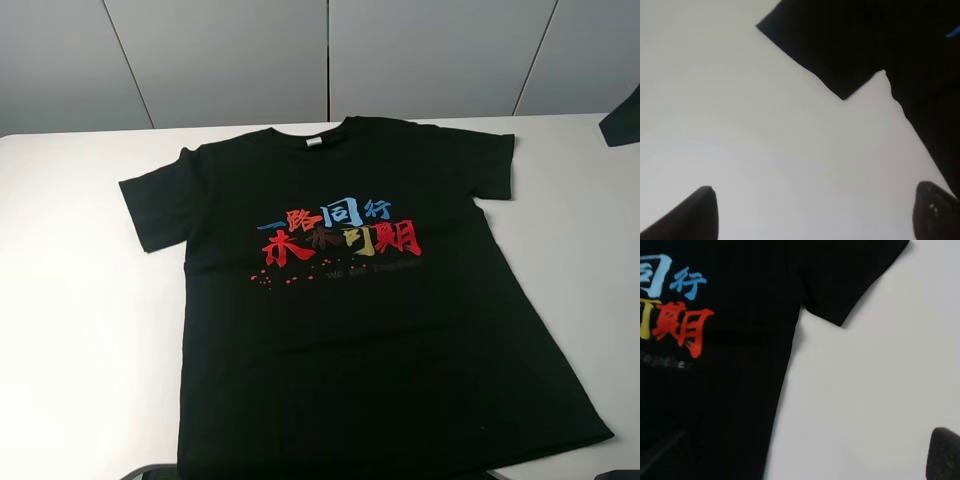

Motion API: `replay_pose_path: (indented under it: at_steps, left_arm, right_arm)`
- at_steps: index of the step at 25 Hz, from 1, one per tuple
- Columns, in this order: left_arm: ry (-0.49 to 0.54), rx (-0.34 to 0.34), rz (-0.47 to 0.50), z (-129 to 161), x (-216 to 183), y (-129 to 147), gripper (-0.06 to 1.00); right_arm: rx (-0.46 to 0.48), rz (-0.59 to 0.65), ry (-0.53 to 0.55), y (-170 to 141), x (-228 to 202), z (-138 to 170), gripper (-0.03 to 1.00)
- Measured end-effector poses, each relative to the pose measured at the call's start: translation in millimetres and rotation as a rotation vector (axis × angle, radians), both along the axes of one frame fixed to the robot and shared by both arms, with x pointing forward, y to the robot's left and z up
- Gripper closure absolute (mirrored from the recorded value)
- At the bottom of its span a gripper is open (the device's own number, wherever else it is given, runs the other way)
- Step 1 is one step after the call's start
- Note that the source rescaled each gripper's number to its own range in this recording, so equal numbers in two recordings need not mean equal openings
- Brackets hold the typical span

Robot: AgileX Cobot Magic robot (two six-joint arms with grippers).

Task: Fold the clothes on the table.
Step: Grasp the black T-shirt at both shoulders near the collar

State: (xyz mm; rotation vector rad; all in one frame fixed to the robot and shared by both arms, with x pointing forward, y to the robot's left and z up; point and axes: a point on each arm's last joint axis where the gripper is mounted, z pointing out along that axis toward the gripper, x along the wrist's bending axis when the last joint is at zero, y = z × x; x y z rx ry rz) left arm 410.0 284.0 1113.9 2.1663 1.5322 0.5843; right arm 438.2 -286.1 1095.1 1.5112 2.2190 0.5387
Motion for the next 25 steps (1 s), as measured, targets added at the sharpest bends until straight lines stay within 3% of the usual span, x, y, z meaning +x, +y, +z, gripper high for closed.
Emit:
replay_pose_path:
  at_steps: [4,8,13,20,25]
  left_arm:
    - [0.135,0.000,-0.140,-27.8,49.5,-10.7,-0.06]
    - [0.258,0.047,-0.307,-62.3,85.3,-30.5,-0.06]
    - [0.329,0.185,-0.542,-98.2,113.3,-84.1,-0.06]
    - [0.437,0.322,-0.759,-155.7,131.5,-146.7,-0.06]
    - [0.530,0.396,-0.837,-197.3,131.6,-160.6,-0.06]
  right_arm:
    - [-0.057,0.151,0.089,3.5,43.3,-18.1,-0.03]
    - [-0.062,0.315,0.219,11.6,68.4,-52.4,-0.03]
    - [-0.094,0.505,0.323,31.6,88.5,-87.7,-0.03]
    - [-0.103,0.606,0.409,54.2,115.8,-111.3,-0.03]
    - [-0.125,0.626,0.423,55.4,121.1,-114.5,-0.03]
